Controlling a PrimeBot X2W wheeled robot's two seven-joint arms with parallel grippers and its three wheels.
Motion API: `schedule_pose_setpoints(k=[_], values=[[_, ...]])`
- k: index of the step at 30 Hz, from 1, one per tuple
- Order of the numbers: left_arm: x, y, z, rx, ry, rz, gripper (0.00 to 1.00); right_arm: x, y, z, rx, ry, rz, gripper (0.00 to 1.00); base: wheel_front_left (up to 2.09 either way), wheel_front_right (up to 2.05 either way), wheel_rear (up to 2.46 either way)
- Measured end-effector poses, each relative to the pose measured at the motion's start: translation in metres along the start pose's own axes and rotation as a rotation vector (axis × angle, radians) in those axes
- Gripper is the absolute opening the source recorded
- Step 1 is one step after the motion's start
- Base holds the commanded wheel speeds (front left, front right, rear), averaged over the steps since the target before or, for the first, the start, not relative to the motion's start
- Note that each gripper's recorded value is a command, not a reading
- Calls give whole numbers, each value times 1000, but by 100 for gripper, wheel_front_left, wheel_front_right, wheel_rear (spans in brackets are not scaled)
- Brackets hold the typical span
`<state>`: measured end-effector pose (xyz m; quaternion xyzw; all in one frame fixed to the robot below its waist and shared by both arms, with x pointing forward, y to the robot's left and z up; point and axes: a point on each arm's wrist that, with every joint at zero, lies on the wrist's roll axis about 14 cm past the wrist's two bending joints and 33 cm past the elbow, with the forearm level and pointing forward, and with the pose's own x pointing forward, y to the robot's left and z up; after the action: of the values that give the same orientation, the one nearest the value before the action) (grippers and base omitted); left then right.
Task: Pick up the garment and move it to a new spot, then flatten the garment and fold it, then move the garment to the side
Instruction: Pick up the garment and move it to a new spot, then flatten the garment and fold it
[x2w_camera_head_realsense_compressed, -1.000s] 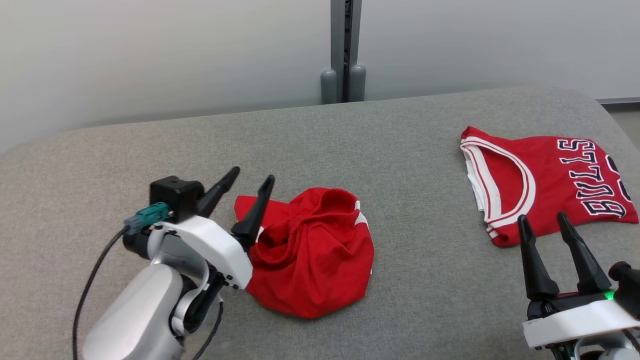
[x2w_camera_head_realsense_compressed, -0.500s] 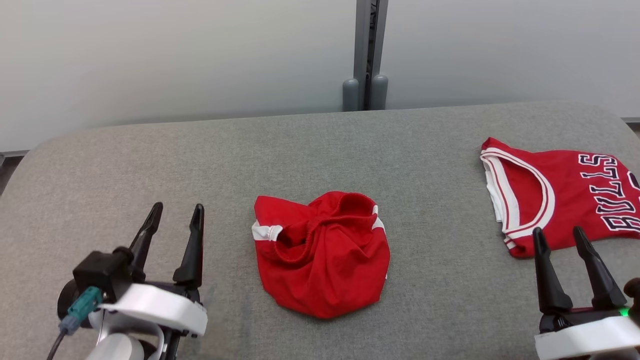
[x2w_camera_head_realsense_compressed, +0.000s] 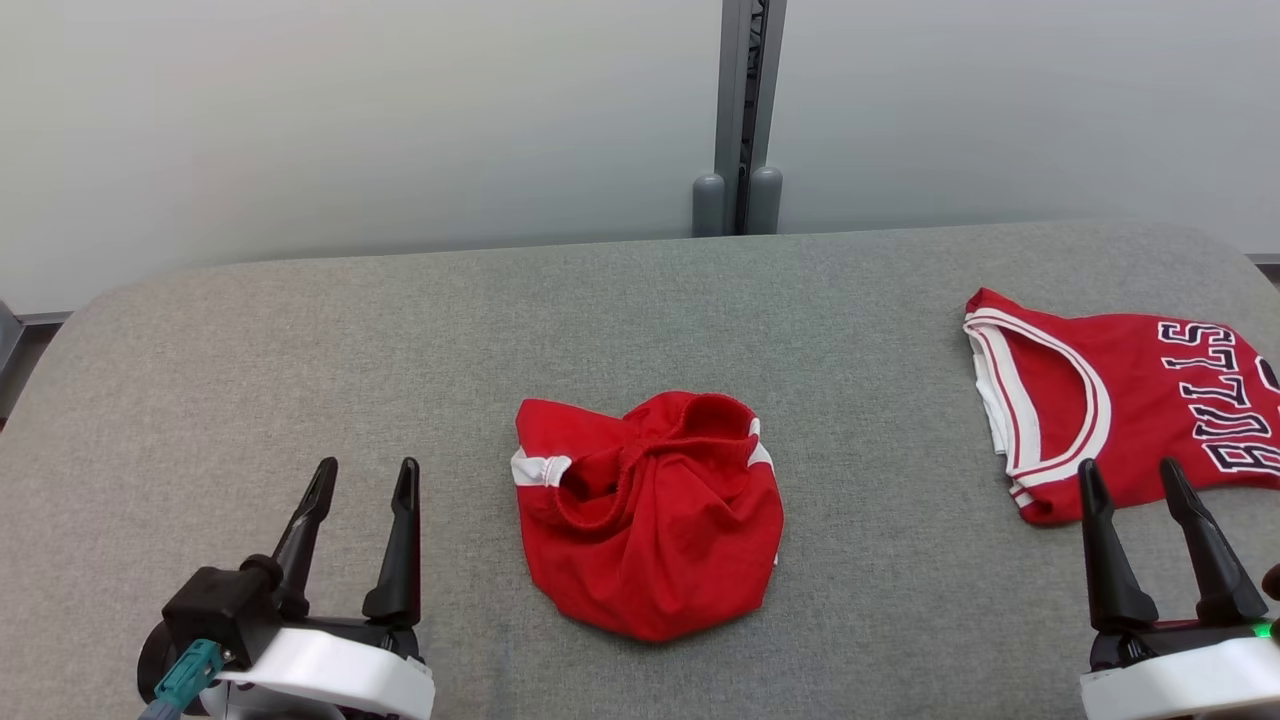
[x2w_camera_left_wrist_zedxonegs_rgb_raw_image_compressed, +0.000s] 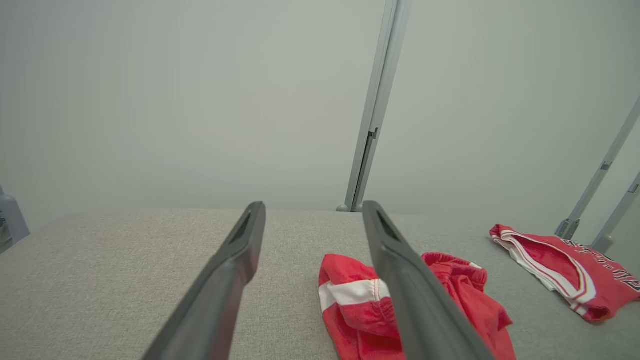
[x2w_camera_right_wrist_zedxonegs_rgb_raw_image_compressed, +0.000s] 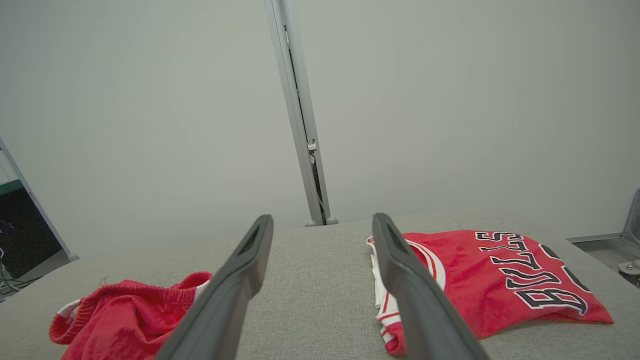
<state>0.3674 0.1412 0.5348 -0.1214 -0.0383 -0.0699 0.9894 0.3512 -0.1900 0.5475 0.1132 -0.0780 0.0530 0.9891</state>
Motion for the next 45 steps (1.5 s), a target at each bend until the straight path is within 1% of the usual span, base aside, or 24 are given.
schedule_pose_setpoints(k=[16, 45], values=[[4, -6, -7, -9, 10, -13, 100, 1, 2, -3, 1, 19, 5, 100, 0, 0, 0], [4, -1, -11, -20, 17, 8, 100, 7, 8, -10, 1, 39, 31, 100, 0, 0, 0]])
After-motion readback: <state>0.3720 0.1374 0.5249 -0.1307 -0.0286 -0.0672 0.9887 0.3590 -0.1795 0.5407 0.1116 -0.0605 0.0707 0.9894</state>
